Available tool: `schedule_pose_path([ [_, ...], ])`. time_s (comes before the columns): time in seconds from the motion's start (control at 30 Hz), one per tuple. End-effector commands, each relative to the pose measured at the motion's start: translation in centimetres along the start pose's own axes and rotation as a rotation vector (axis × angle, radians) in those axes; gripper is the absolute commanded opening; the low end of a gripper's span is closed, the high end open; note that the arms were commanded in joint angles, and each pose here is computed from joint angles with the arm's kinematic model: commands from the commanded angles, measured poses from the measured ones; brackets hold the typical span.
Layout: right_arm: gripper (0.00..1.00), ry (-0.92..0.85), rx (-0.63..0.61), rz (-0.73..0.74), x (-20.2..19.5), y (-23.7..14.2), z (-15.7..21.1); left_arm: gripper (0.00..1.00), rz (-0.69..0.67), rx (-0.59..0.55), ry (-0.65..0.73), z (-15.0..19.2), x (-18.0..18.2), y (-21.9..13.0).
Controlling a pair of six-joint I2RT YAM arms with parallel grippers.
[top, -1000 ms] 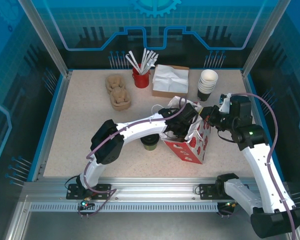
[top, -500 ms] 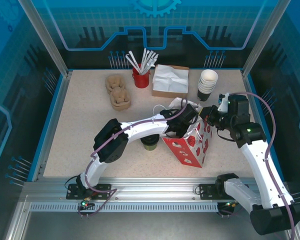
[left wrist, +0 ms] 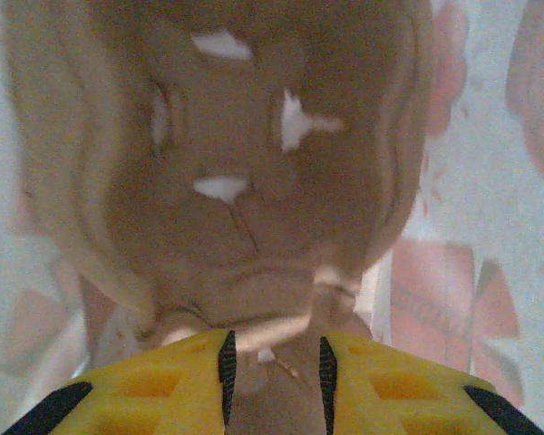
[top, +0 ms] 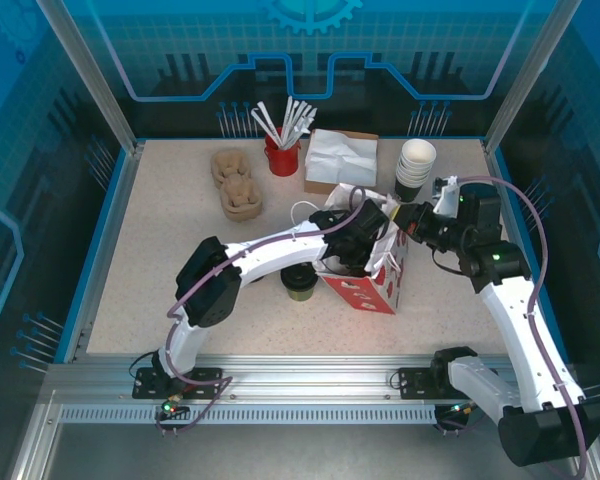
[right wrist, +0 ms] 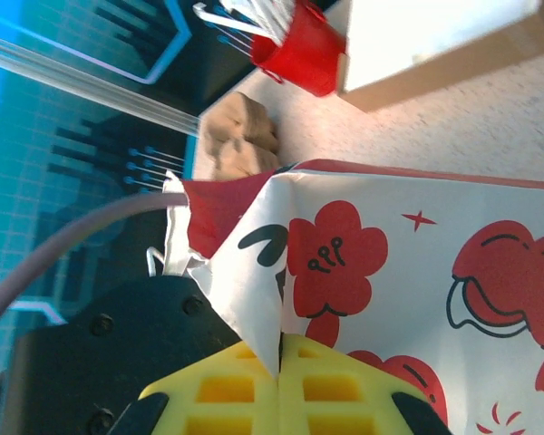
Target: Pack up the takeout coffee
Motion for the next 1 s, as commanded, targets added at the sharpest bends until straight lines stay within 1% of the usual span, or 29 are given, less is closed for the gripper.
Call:
schedule_pose_path([
  [0.0,0.00,-0.045,-0.044,-0.121,1.7,-0.5,-1.3,0.32,-0.081,-0.029,0.011,0.0,0.6,-1.6],
  [0.17,0.00,-0.018,-0.025,-0.101,-0.6,-0.3,-0.6,0.32,-0.131,-0.036,0.017,-0.3,1.1,-0.7],
  [0.4,0.00,-0.007,0.041,-0.044,-3.7,-0.4,0.8,0.32,-0.124,0.007,-0.007,0.1,1.1,1.9],
  [0.67,0.00,-0.019,0.068,-0.045,-4.3,-1.2,0.9,0.32,-0.138,0.073,-0.007,1.2,0.6,3.9],
  [0.97,0.00,-0.035,0.084,-0.072,-3.6,-1.3,0.2,0.32,-0.205,0.122,-0.024,1.7,1.7,5.9],
])
Point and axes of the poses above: each hand's point on the last joint's axis, 136 mm out from that joint toward the fingers, its own y axis out along the fingers, its own x axis along the line the jaws close on, z = x × y, the point moved 4 cm from there along -y, back along the fingers, and after that the axes turned 9 degrees about -y, right-handed, at the moved point
